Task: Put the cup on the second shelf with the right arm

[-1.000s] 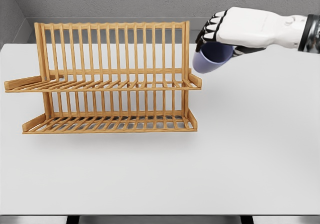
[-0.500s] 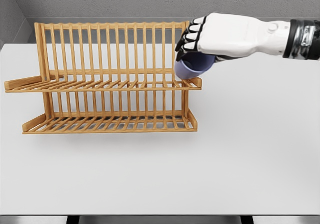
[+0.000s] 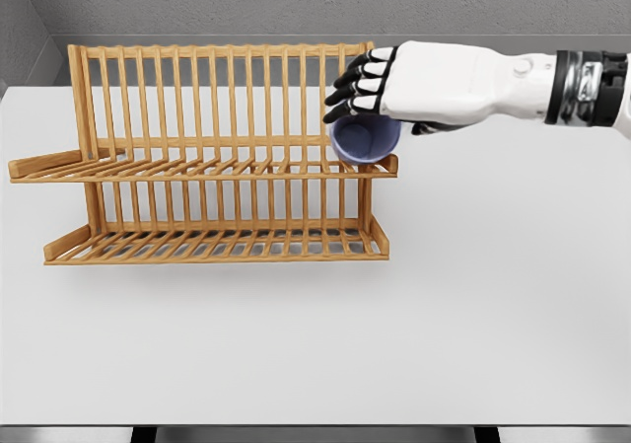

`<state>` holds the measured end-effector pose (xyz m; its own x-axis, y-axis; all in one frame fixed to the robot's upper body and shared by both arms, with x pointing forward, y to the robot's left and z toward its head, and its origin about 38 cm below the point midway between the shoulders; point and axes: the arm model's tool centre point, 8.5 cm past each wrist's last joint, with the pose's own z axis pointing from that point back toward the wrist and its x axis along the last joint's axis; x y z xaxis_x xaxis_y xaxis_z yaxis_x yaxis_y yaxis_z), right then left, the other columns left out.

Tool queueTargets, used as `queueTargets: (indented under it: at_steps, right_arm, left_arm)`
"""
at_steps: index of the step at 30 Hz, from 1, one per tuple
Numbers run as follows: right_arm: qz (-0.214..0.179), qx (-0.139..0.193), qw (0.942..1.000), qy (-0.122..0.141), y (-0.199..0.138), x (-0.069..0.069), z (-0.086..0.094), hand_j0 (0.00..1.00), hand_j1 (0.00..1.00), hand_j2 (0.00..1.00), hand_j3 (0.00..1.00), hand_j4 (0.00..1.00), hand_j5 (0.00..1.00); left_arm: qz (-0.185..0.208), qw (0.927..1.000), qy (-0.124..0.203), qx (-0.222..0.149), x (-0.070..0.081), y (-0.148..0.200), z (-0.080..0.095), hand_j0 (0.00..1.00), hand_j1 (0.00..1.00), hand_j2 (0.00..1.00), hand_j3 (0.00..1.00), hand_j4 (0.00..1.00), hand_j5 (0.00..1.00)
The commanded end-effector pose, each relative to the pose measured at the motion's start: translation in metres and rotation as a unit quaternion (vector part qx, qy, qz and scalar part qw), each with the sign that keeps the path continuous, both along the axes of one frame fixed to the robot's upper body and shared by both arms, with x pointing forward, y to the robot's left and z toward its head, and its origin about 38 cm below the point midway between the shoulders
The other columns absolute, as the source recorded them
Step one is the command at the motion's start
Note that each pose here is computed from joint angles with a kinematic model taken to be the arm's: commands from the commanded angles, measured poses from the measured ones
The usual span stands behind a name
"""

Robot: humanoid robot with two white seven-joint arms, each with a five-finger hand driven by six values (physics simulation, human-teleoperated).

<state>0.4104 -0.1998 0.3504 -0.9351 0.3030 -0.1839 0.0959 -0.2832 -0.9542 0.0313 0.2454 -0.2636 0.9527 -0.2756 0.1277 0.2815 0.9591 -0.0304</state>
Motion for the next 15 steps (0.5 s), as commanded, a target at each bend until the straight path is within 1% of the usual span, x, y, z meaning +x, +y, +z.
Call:
queueTargets:
  at_steps: [1,2,3,4,5,6,7,8,9,10,11,12,13,14,15]
  right_arm:
    - [-0.023,0.028,0.999,-0.026,-0.018,0.002,0.026,1.0,1.0,1.0,1.0,1.0,1.0]
    - [-0.039,0.044,0.9972,-0.047,-0.031,0.002,0.043,1.0,1.0,1.0,1.0,1.0,1.0]
    - [-0.062,0.05,0.9948,-0.064,-0.052,0.001,0.058,1.0,1.0,1.0,1.0,1.0,1.0]
    - [-0.094,0.078,0.9908,-0.058,-0.079,0.004,0.064,1.0,1.0,1.0,1.0,1.0,1.0]
    - [-0.141,0.1,0.9838,-0.049,-0.116,0.008,0.063,1.0,1.0,1.0,1.0,1.0,1.0]
    - [-0.172,0.104,0.979,-0.035,-0.139,0.011,0.053,1.0,1.0,1.0,1.0,1.0,1.0]
    - [-0.208,0.1,0.9729,0.001,-0.163,0.016,0.028,1.0,1.0,1.0,1.0,1.0,1.0]
    - [-0.226,0.095,0.9687,0.037,-0.173,0.019,-0.001,1.0,1.0,1.0,1.0,1.0,1.0]
    - [-0.234,0.091,0.9655,0.07,-0.175,0.017,-0.032,1.0,1.0,1.0,1.0,1.0,1.0]
    - [-0.23,0.098,0.9626,0.104,-0.166,0.015,-0.065,1.0,1.0,1.0,1.0,1.0,1.0]
    - [-0.234,0.096,0.9571,0.141,-0.164,0.006,-0.1,1.0,1.0,1.0,1.0,1.0,1.0]
    - [-0.245,0.106,0.9502,0.162,-0.169,-0.003,-0.12,1.0,1.0,1.0,1.0,1.0,1.0]
    - [-0.254,0.117,0.944,0.176,-0.173,-0.01,-0.135,1.0,1.0,1.0,1.0,1.0,1.0]
    - [-0.261,0.118,0.9411,0.179,-0.175,-0.014,-0.143,1.0,1.0,1.0,1.0,1.0,1.0]
    - [-0.255,0.123,0.942,0.18,-0.168,-0.014,-0.146,1.0,1.0,1.0,1.0,1.0,1.0]
  left_arm:
    - [0.0,1.0,0.0,0.0,0.0,0.0,0.0,1.0,1.0,1.0,1.0,1.0,1.0]
    - [0.0,1.0,0.0,0.0,0.0,0.0,0.0,1.0,1.0,1.0,1.0,1.0,1.0]
    - [0.0,1.0,0.0,0.0,0.0,0.0,0.0,1.0,1.0,1.0,1.0,1.0,1.0]
    - [0.0,1.0,0.0,0.0,0.0,0.0,0.0,1.0,1.0,1.0,1.0,1.0,1.0]
    - [0.0,1.0,0.0,0.0,0.0,0.0,0.0,1.0,1.0,1.0,1.0,1.0,1.0]
    - [0.0,1.0,0.0,0.0,0.0,0.0,0.0,1.0,1.0,1.0,1.0,1.0,1.0]
    - [0.0,1.0,0.0,0.0,0.0,0.0,0.0,1.0,1.0,1.0,1.0,1.0,1.0]
    - [0.0,1.0,0.0,0.0,0.0,0.0,0.0,1.0,1.0,1.0,1.0,1.0,1.0]
    - [0.0,1.0,0.0,0.0,0.0,0.0,0.0,1.0,1.0,1.0,1.0,1.0,1.0]
    - [0.0,1.0,0.0,0.0,0.0,0.0,0.0,1.0,1.0,1.0,1.0,1.0,1.0]
    - [0.0,1.0,0.0,0.0,0.0,0.0,0.0,1.0,1.0,1.0,1.0,1.0,1.0]
    - [0.0,1.0,0.0,0.0,0.0,0.0,0.0,1.0,1.0,1.0,1.0,1.0,1.0]
    - [0.0,1.0,0.0,0.0,0.0,0.0,0.0,1.0,1.0,1.0,1.0,1.0,1.0]
    - [0.0,1.0,0.0,0.0,0.0,0.0,0.0,1.0,1.0,1.0,1.0,1.0,1.0]
    - [0.0,1.0,0.0,0.0,0.0,0.0,0.0,1.0,1.0,1.0,1.0,1.0,1.0]
